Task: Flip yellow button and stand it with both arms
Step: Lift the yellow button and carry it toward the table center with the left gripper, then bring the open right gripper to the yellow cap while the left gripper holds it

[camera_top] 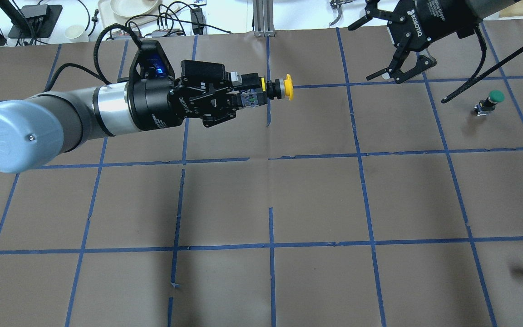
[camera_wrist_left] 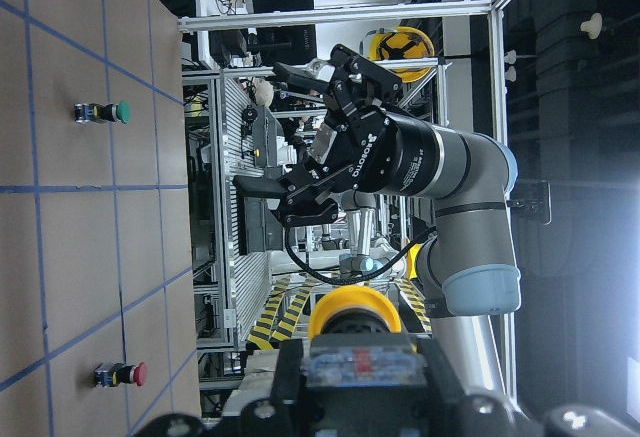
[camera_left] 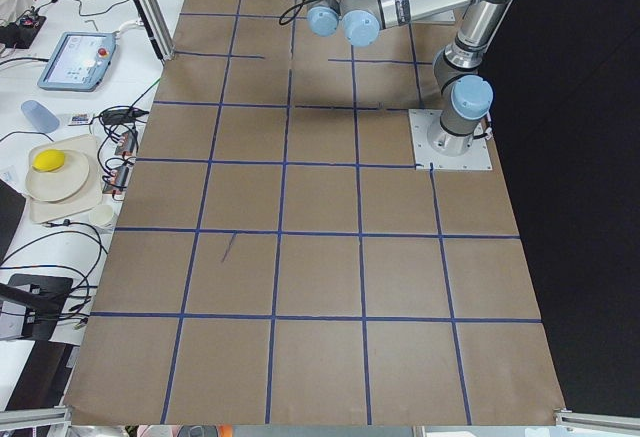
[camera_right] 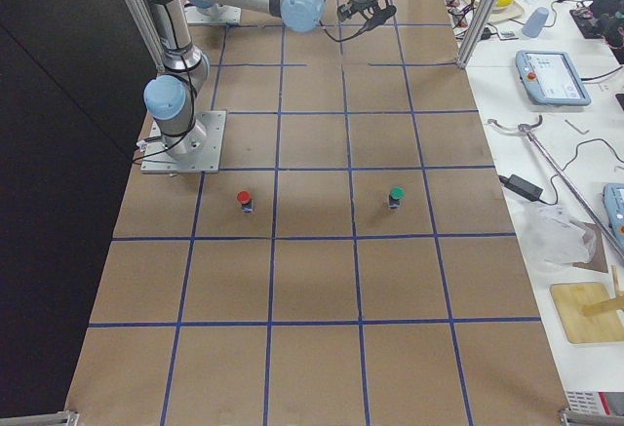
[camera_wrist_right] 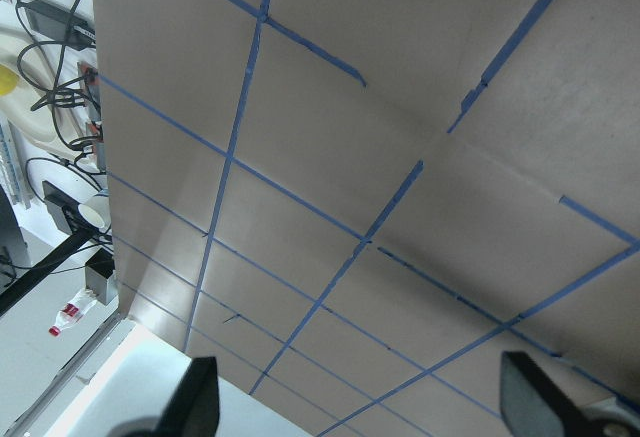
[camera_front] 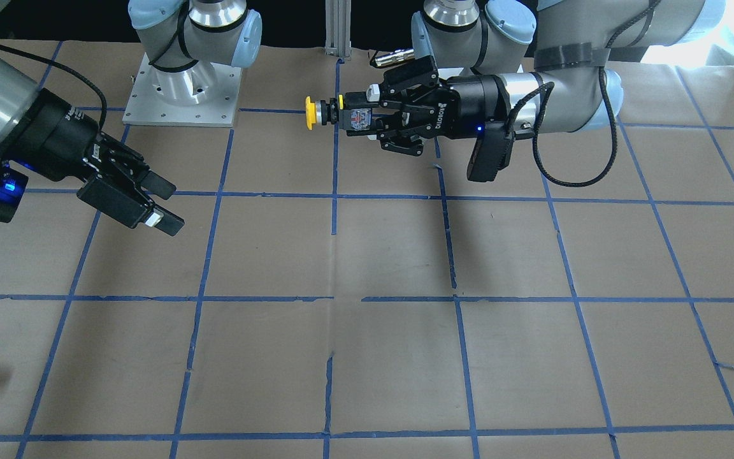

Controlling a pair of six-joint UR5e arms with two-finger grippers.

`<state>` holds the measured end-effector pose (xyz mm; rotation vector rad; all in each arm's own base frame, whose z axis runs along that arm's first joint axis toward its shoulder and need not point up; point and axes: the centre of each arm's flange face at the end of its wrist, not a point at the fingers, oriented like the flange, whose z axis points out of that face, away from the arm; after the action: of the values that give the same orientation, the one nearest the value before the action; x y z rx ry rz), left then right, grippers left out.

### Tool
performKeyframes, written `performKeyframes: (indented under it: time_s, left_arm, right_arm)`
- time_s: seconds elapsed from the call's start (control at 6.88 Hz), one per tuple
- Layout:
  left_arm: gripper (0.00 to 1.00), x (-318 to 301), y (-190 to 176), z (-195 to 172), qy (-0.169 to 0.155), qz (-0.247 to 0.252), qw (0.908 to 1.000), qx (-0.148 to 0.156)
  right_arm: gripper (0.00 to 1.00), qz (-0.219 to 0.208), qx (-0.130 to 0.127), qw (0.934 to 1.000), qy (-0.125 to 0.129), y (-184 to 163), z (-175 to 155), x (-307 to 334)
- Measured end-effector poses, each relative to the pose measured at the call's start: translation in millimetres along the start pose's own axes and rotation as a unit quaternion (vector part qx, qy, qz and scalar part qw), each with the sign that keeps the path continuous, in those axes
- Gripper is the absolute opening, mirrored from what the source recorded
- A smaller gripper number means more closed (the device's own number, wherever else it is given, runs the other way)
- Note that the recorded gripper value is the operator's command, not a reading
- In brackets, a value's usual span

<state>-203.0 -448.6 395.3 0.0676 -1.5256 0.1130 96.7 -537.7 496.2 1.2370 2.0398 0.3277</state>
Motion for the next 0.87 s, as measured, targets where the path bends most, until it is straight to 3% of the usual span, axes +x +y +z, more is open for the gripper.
performKeyframes:
  time_s: [0.15, 0.44, 0.87]
  left_arm:
    - [0.14, -3, 3, 5, 0.011, -0.003, 0.9999, 0.007]
    - [0.14, -7, 3, 8, 0.017, -0.005, 0.9998, 0.010]
    - [0.14, -9, 4, 10, 0.018, -0.003, 0.9998, 0.009]
  right_arm:
    - [0.99, 0.032, -0.020, 0.9993, -0.007, 23, -7, 6]
    - [0.99, 0.080, -0.067, 0.9945, 0.009, 49, 2, 24]
    - [0.99, 0.083, -0.110, 0.9902, 0.020, 73, 30, 32]
